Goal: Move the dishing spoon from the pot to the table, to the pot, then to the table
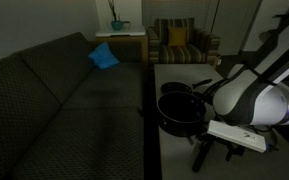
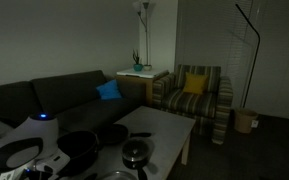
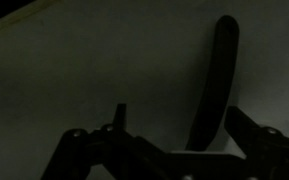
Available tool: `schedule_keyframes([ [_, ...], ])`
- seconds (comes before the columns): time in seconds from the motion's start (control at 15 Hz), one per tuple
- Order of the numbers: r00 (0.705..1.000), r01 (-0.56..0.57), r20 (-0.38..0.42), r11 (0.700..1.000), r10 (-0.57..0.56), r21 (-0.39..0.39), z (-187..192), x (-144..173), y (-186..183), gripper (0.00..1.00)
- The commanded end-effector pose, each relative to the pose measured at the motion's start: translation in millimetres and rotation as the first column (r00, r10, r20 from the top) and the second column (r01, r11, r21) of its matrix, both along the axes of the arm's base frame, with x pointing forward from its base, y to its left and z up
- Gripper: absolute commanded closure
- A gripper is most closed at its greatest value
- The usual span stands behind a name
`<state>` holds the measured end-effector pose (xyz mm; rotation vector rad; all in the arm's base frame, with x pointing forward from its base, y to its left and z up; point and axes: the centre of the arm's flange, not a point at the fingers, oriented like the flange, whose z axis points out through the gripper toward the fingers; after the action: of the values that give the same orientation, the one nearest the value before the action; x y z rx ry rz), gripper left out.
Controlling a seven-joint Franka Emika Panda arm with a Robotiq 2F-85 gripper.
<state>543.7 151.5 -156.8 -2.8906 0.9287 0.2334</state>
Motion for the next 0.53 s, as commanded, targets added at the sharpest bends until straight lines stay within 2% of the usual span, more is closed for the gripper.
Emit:
schedule_keyframes([
  [0.0, 0.991, -0.093, -0.09, 0.996, 0.094, 0.014, -13.9, 0.5, 0.2, 0.0],
  [0.2, 0.982, -0.126, -0.143, 0.992, 0.126, 0.006, -15.3, -2.7, 1.1, 0.0],
  [0.47, 0.984, -0.127, -0.122, 0.992, 0.126, 0.003, -15.5, 2.3, 3.6, 0.0],
])
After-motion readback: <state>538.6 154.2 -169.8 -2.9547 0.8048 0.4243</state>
